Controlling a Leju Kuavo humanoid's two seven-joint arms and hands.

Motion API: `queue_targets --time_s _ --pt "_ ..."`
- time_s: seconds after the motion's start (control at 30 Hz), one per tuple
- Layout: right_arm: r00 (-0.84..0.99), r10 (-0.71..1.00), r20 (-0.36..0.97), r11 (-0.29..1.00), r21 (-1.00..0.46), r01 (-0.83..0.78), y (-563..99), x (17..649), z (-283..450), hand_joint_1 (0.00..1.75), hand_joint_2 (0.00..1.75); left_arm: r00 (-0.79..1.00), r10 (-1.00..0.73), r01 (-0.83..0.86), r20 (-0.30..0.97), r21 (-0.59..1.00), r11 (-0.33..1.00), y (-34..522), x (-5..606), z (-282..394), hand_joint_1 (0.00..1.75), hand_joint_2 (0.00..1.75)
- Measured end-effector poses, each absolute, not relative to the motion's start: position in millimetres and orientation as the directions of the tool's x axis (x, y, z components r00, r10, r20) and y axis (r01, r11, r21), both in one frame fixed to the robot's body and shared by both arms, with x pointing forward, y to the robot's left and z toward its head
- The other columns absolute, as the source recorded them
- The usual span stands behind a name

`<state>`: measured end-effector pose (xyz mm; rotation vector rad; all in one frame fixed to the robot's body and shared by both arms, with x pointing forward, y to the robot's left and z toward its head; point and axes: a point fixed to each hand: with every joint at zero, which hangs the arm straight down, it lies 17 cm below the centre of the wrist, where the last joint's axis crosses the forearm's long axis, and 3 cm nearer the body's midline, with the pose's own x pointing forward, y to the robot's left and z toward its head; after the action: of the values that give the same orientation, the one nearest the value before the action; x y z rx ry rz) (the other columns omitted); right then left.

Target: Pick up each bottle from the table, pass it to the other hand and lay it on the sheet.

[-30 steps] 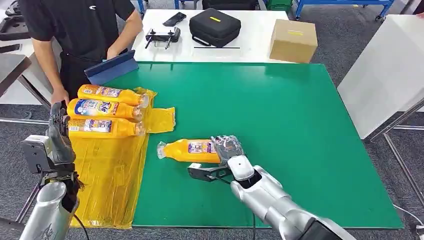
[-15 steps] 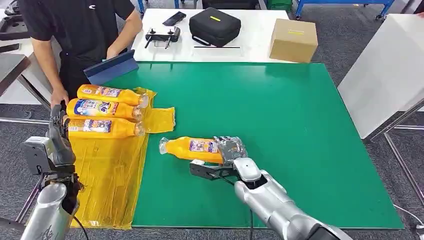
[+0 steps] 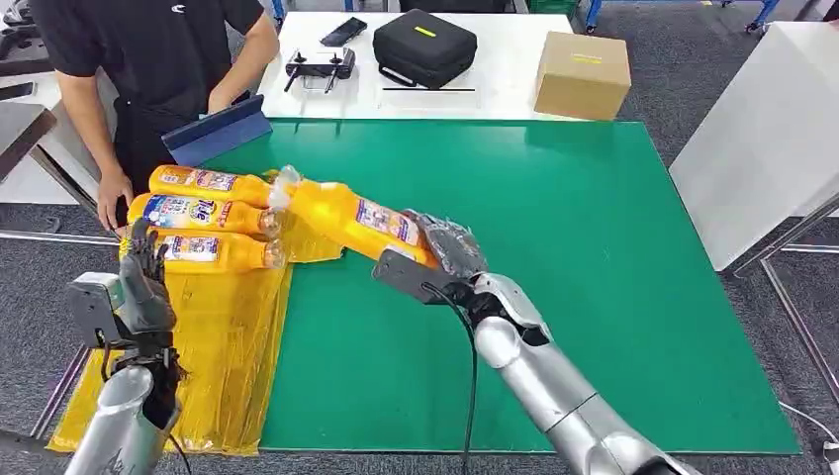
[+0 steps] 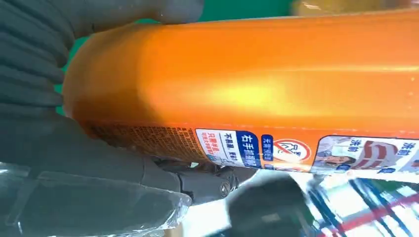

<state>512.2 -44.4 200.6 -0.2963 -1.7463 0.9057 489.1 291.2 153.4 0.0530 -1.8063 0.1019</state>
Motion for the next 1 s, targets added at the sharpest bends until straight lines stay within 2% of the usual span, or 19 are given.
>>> queue_targets --time_s 0.23,0.57,1.0 --pt "-0.457 0.494 0.74 0.739 -0.634 -0.228 -20 499 249 1.75 1.75 -0.193 0.14 0.021 0.971 -0.139 0.99 235 496 151 0.0 0.0" --pt "-0.533 0.406 0.742 0.754 -0.602 -0.264 18 474 284 1.75 1.75 -0.103 0.298 0.182 0.949 -0.276 0.944 143 491 155 0.0 0.0" --pt "-0.564 0.348 0.749 0.747 -0.585 -0.316 49 455 296 1.75 1.75 -0.091 0.331 0.25 0.939 -0.3 0.92 108 491 168 0.0 0.0"
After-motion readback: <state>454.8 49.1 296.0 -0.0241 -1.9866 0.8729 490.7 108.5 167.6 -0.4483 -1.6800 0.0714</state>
